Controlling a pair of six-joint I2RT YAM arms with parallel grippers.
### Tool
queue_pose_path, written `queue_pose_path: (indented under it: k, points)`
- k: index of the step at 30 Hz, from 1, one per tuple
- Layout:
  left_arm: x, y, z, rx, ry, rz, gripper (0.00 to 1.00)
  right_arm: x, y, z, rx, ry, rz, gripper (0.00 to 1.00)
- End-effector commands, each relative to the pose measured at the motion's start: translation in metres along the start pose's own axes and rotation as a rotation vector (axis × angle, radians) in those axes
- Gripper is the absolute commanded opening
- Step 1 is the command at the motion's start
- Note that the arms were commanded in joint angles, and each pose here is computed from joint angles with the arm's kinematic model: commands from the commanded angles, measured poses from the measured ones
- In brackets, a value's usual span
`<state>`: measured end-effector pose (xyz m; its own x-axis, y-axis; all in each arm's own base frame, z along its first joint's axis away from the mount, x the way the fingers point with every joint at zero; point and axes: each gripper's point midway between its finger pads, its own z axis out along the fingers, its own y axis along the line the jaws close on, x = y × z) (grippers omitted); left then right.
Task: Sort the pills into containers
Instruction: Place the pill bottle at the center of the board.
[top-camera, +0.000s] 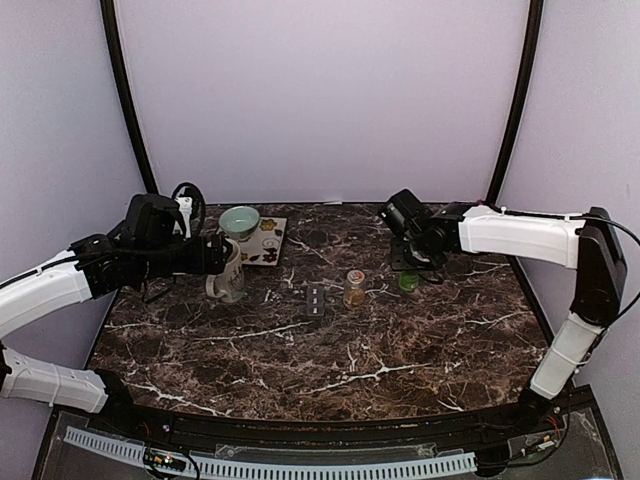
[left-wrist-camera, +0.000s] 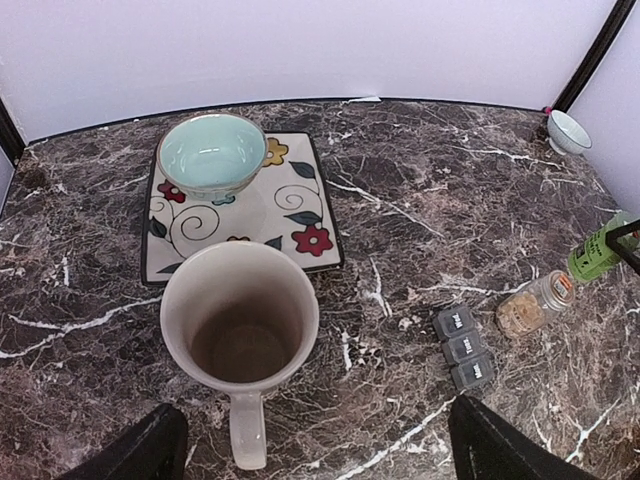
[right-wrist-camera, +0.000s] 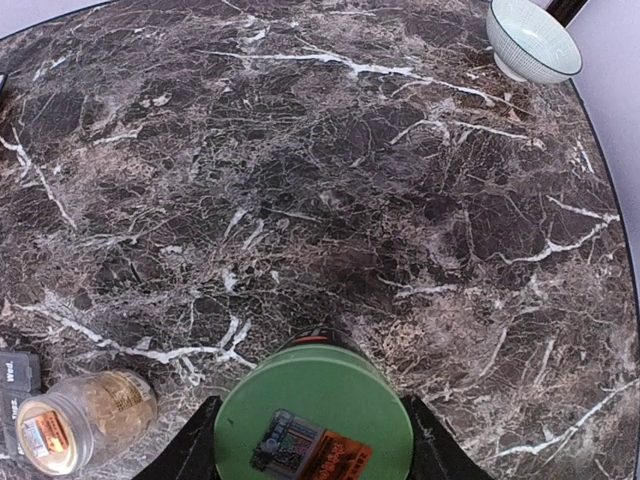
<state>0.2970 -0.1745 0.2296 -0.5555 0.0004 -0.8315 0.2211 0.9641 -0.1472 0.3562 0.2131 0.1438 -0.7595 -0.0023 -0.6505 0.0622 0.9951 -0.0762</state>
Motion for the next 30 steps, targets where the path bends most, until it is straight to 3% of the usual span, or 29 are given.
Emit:
queue_pose_path:
  k: [1, 11, 18, 24, 30]
  points:
    - [0.003, -0.004, -0.001, 0.020, 0.005, 0.000, 0.94, -0.005, 0.003, 0.013, -0.033, -0.029, 0.081, 0.17]
    - [0.006, -0.006, -0.001, 0.028, 0.013, 0.009, 0.94, 0.008, -0.007, 0.034, -0.017, -0.018, 0.115, 0.23]
    - [0.006, -0.008, 0.000, 0.033, 0.013, 0.016, 0.94, 0.013, -0.009, 0.040, -0.020, -0.003, 0.124, 0.42]
    - [0.007, -0.008, 0.000, 0.034, 0.012, 0.019, 0.94, 0.010, -0.008, 0.035, -0.035, -0.008, 0.132, 0.64]
    - [0.008, -0.008, 0.002, 0.038, 0.015, 0.017, 0.94, 0.007, -0.011, 0.030, -0.026, -0.013, 0.132, 0.71]
